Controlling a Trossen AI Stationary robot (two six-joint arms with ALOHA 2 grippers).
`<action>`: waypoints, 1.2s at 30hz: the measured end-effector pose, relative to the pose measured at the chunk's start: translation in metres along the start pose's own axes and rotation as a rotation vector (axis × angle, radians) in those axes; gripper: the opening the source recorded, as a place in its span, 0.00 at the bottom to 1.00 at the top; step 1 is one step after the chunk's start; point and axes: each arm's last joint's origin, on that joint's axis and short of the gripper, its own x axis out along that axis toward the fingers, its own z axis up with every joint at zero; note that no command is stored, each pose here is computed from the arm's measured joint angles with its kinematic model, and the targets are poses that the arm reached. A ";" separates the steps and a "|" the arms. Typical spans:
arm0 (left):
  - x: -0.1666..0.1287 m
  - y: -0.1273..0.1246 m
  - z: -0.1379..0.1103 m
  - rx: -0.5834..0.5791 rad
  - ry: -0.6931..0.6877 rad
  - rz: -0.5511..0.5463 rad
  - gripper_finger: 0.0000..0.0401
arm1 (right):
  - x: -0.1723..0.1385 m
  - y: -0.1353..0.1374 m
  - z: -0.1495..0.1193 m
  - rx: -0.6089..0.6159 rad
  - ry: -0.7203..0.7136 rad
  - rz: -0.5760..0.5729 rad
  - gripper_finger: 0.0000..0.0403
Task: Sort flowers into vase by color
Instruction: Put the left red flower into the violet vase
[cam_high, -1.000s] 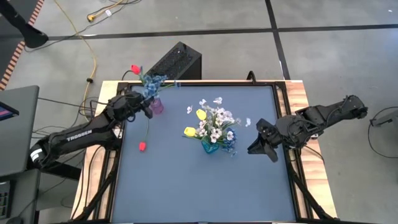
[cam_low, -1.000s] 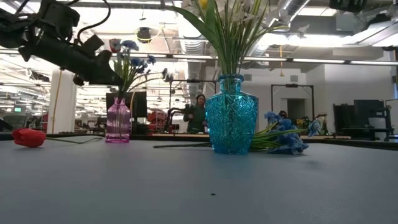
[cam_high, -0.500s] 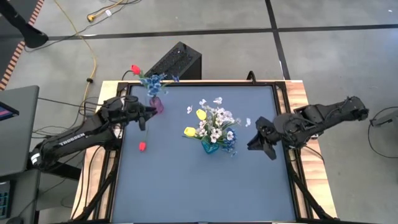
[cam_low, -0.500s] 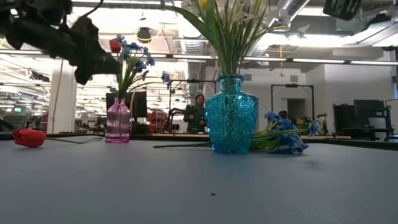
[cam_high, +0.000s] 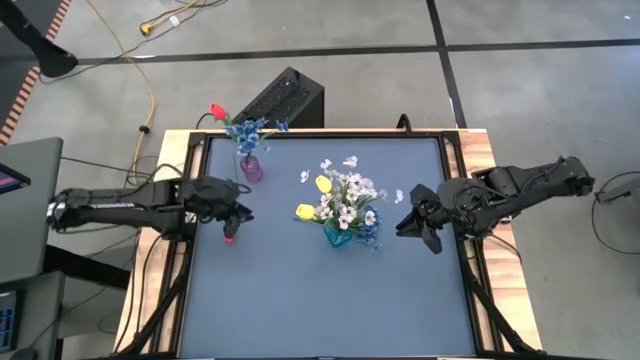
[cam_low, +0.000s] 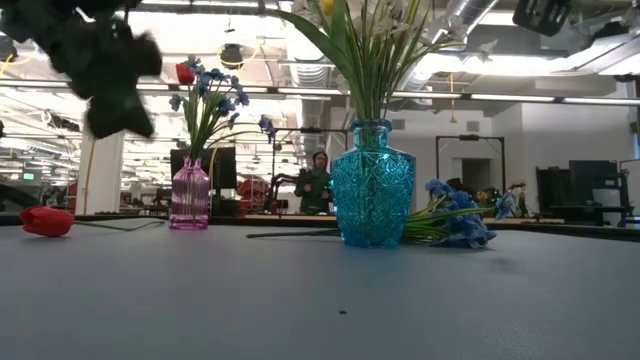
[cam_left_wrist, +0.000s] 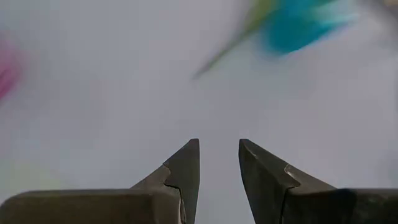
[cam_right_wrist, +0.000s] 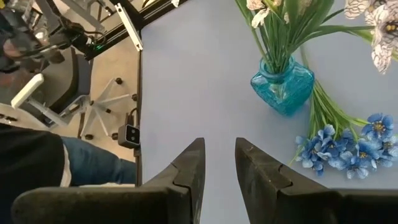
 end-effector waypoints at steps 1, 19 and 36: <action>0.002 0.002 -0.004 -0.068 0.046 0.081 0.25 | 0.000 0.000 0.000 0.000 0.000 0.000 0.29; 0.045 0.035 -0.019 -0.540 0.220 0.596 0.27 | 0.001 0.001 0.000 -0.014 -0.002 0.001 0.29; 0.066 0.057 -0.037 -0.544 0.253 0.596 0.38 | 0.000 0.010 -0.006 -0.031 0.011 0.032 0.29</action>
